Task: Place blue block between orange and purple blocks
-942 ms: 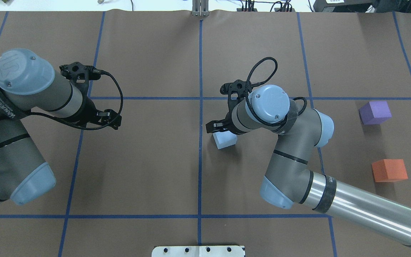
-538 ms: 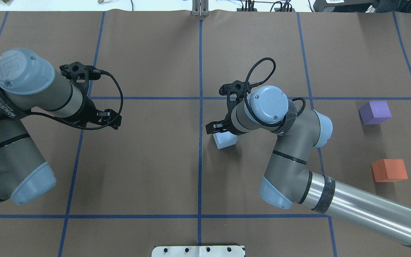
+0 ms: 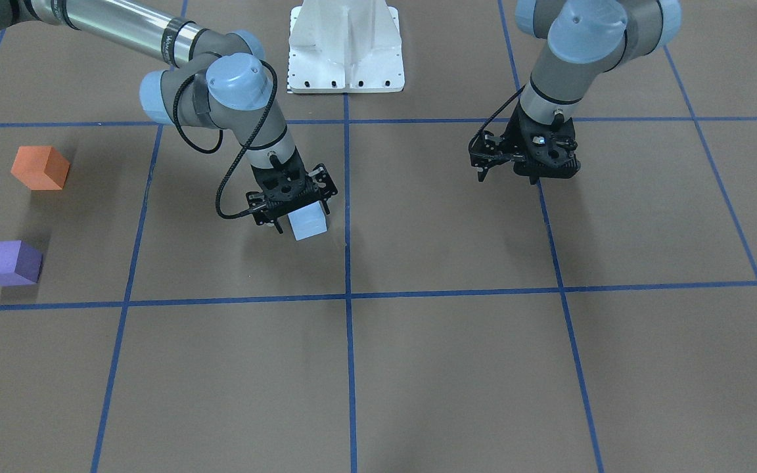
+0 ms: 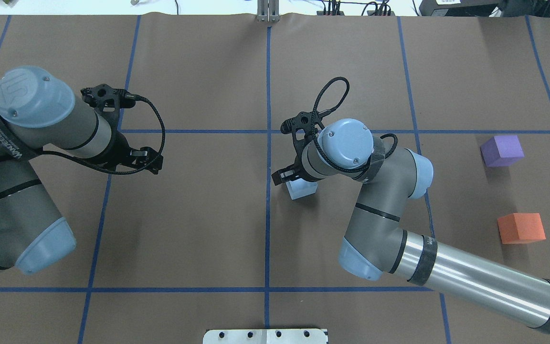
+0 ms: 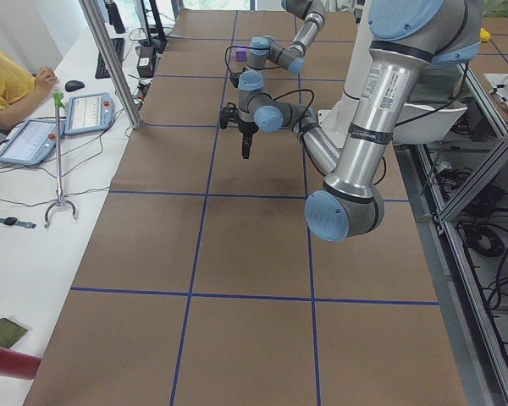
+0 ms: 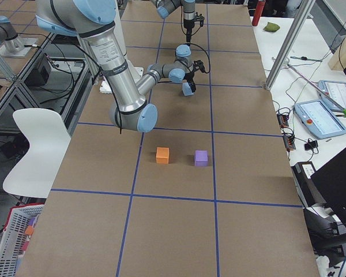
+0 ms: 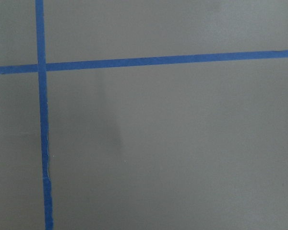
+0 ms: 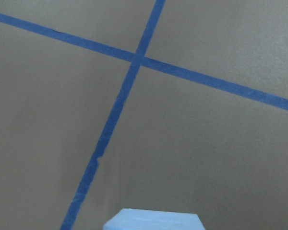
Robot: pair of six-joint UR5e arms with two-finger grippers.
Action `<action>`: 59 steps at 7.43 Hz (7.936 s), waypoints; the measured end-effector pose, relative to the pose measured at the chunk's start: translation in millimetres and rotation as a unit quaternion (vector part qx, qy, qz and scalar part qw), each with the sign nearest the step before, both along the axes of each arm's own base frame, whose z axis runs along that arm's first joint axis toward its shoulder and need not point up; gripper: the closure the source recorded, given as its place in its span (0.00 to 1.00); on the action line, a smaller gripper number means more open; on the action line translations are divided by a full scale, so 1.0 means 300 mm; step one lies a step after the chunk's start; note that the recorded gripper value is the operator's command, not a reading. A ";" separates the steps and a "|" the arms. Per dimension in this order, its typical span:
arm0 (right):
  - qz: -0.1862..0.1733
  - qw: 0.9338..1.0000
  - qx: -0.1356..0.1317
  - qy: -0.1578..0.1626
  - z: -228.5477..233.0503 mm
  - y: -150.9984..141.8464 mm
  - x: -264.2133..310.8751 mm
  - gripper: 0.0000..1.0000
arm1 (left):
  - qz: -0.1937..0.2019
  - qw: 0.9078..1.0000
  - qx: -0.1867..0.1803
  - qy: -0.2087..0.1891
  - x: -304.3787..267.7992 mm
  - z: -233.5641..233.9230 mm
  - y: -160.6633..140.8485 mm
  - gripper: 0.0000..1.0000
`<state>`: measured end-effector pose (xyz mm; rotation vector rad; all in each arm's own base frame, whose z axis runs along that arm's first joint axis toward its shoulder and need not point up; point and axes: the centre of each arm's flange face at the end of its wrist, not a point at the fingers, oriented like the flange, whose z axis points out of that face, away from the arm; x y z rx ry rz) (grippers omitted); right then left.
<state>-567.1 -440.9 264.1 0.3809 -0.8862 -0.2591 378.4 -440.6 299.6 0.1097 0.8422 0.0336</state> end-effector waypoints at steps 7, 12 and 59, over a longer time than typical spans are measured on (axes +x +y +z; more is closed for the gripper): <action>0.007 1.000 -0.015 0.006 0.022 0.023 -0.016 1.00 | -0.002 1.000 -0.003 0.001 0.007 -0.003 0.003 0.00; 0.100 0.982 -0.155 0.023 0.121 -0.128 0.569 1.00 | -0.005 1.000 -0.001 0.004 0.006 -0.019 0.001 0.00; 0.113 0.979 -0.171 0.022 0.974 -0.028 1.610 0.00 | 0.012 0.999 0.033 -0.011 -0.285 0.110 -0.011 0.00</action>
